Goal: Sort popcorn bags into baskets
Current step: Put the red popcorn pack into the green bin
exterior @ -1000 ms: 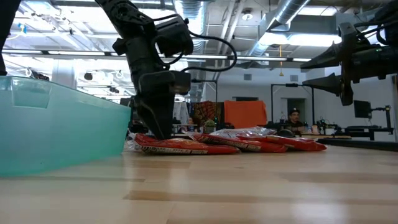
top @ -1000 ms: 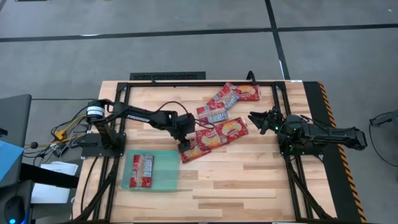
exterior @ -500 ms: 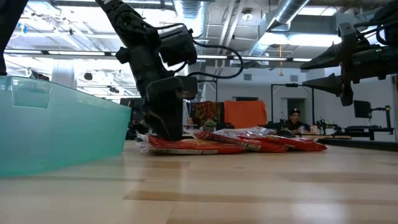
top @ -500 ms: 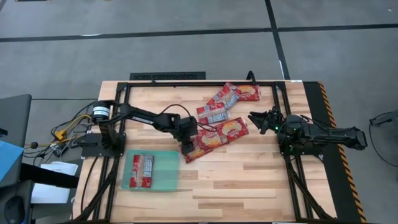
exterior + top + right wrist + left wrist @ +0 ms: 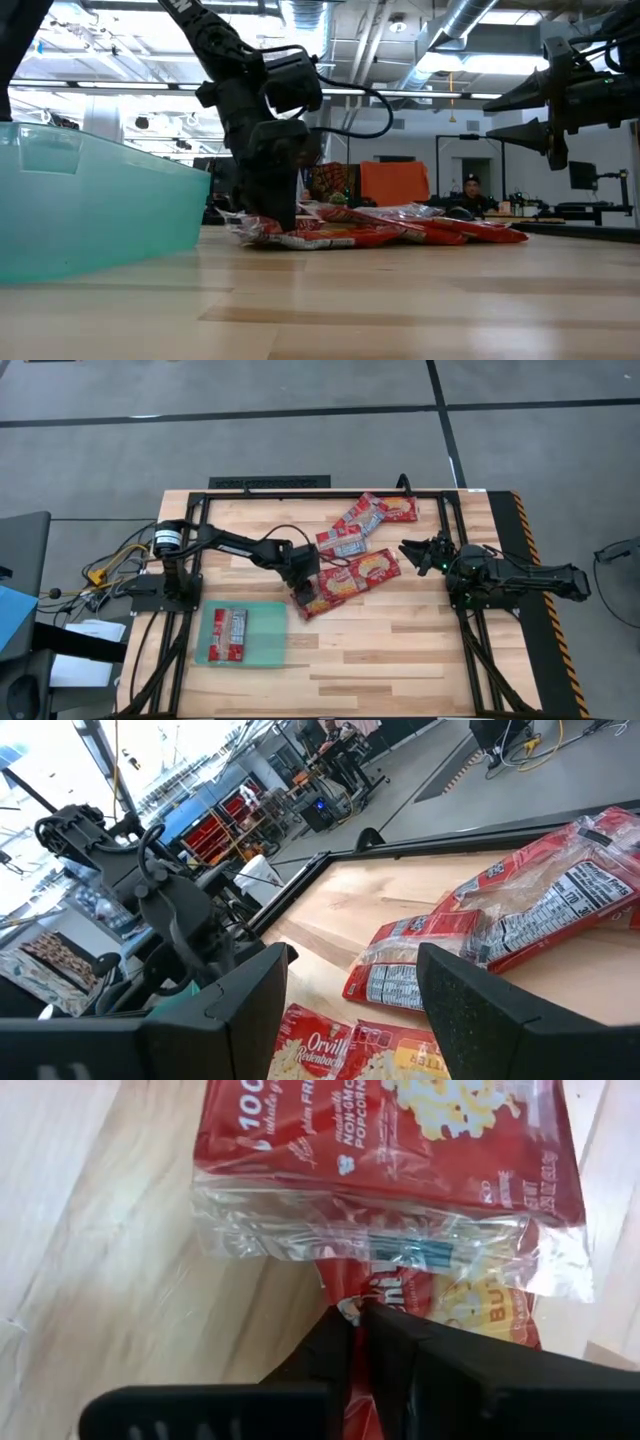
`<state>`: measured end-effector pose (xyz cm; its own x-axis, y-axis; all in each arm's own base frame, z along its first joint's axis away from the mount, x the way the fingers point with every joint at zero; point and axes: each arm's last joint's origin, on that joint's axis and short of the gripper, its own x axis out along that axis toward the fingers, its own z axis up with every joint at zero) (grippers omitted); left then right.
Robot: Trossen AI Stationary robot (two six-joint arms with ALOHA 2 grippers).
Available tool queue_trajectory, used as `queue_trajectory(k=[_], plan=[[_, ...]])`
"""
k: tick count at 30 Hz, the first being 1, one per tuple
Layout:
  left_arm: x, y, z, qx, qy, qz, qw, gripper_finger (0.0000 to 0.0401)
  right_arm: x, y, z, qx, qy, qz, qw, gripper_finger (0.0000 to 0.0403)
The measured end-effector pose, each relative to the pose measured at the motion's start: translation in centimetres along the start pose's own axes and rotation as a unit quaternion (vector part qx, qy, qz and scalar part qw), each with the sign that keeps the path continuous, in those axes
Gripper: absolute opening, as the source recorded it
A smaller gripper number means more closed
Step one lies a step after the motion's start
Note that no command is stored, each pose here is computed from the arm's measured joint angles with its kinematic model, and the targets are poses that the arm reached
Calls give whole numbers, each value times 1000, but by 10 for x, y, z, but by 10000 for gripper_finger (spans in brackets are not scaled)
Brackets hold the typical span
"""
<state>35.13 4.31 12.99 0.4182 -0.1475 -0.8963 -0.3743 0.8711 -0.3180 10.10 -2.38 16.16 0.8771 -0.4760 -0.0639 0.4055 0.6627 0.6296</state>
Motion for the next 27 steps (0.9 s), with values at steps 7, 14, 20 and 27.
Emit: queue_trajectory(k=[7, 14, 20, 27], plan=[[-25, -1, 29, -27, 9, 25, 999, 2, 0, 0, 0, 0, 0, 0, 1000, 249], [-50, -12, 49, -33, 10, 22, 999, 1, 0, 0, 0, -4, 0, 0, 1000, 249], [-70, -18, 55, -67, 30, 29, 997, 0, 0, 0, 0, -4, 0, 0, 1000, 249], [-114, -27, 42, -136, 25, 56, 989, 0, 0, 0, 0, -4, 0, 0, 1000, 249]])
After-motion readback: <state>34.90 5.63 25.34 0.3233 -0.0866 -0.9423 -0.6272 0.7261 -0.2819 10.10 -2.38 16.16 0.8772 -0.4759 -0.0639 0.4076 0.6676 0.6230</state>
